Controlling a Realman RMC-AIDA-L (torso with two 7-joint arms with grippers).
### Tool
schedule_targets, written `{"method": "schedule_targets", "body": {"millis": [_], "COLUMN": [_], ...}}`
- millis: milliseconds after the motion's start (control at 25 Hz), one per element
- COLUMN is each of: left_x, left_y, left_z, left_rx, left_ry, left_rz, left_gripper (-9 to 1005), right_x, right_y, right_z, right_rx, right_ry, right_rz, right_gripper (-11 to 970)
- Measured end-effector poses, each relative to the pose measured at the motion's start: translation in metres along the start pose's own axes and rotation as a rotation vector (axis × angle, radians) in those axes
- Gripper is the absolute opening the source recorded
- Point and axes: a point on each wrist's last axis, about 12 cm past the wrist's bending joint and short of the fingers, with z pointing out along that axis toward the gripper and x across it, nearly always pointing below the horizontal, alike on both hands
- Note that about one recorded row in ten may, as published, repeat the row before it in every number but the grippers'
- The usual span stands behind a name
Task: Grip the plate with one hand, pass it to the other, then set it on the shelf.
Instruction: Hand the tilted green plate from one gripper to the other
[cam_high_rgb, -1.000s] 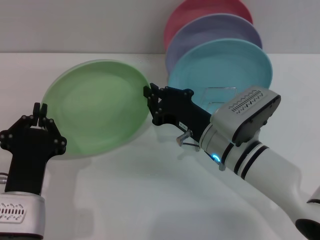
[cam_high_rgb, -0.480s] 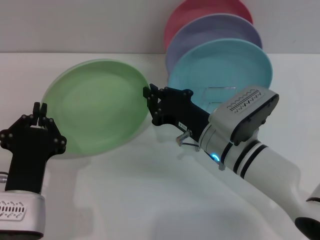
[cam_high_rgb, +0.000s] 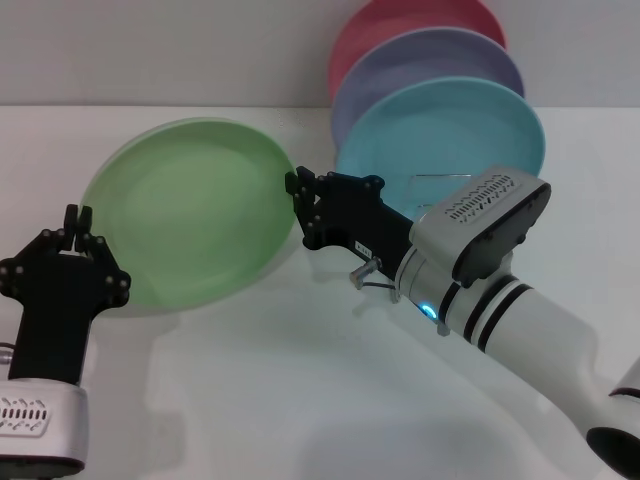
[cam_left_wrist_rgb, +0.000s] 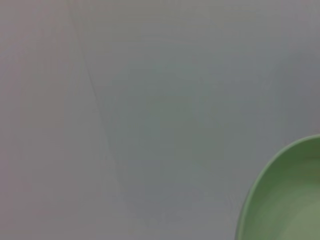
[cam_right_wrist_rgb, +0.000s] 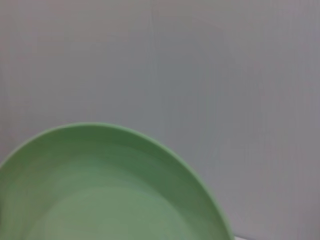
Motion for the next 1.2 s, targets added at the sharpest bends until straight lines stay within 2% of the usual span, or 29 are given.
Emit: {"method": "schedule_targets", "body": {"millis": [1200], "left_x": [0.0019], "left_y": [0.0036], "left_z": [0.0018], "left_rx": [-0.001], "left_ry": [-0.001], "left_rz": [0.003], "left_gripper": [100], "right_x": [-0.0033], "right_y": [0.0021], "right_z": [0.0045], "right_rx": [-0.006], "right_ry": [0.002], "right_rz": [-0.02], "right_gripper": [79]}}
